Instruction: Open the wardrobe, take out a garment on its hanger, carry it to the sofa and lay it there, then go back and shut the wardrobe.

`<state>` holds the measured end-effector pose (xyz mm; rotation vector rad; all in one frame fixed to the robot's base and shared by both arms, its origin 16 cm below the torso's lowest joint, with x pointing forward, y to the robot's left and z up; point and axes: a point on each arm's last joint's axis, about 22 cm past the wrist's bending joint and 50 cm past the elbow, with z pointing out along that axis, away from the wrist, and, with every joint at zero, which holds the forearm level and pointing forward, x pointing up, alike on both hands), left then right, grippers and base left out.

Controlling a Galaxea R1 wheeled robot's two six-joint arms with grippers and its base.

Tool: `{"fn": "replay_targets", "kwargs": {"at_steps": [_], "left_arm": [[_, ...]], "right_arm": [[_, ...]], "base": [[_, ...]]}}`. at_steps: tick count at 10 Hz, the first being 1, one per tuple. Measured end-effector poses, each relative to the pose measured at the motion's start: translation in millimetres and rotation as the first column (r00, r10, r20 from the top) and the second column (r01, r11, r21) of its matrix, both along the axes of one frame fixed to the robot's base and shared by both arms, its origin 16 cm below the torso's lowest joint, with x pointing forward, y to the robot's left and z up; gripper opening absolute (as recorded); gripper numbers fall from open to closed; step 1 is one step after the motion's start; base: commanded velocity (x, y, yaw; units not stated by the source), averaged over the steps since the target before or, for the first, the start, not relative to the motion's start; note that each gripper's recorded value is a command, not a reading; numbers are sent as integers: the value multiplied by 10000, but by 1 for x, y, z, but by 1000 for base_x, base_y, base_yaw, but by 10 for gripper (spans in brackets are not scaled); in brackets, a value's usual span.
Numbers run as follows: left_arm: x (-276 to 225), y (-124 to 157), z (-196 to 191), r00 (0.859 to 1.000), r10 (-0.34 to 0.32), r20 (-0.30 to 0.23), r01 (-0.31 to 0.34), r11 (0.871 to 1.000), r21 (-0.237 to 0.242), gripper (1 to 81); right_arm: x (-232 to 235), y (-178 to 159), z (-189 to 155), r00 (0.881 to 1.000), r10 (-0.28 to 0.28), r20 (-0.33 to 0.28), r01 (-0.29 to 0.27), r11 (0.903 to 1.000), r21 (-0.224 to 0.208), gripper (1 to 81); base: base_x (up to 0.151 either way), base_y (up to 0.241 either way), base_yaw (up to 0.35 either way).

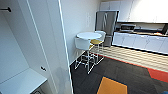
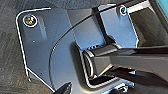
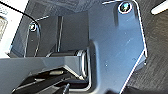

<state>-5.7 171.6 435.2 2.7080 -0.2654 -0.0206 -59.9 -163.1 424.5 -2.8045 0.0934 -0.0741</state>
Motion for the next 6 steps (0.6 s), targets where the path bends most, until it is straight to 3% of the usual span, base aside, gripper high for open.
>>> {"fn": "replay_targets", "kwargs": {"at_steps": [6], "left_arm": [[-3, 0, -3, 10000, 11, -24, -11, 9999, 131, 811]], "right_arm": [[-4, -1, 0, 10000, 9, -53, -10, 10000, -16, 811]], "base": [[0, 0, 286]]}}
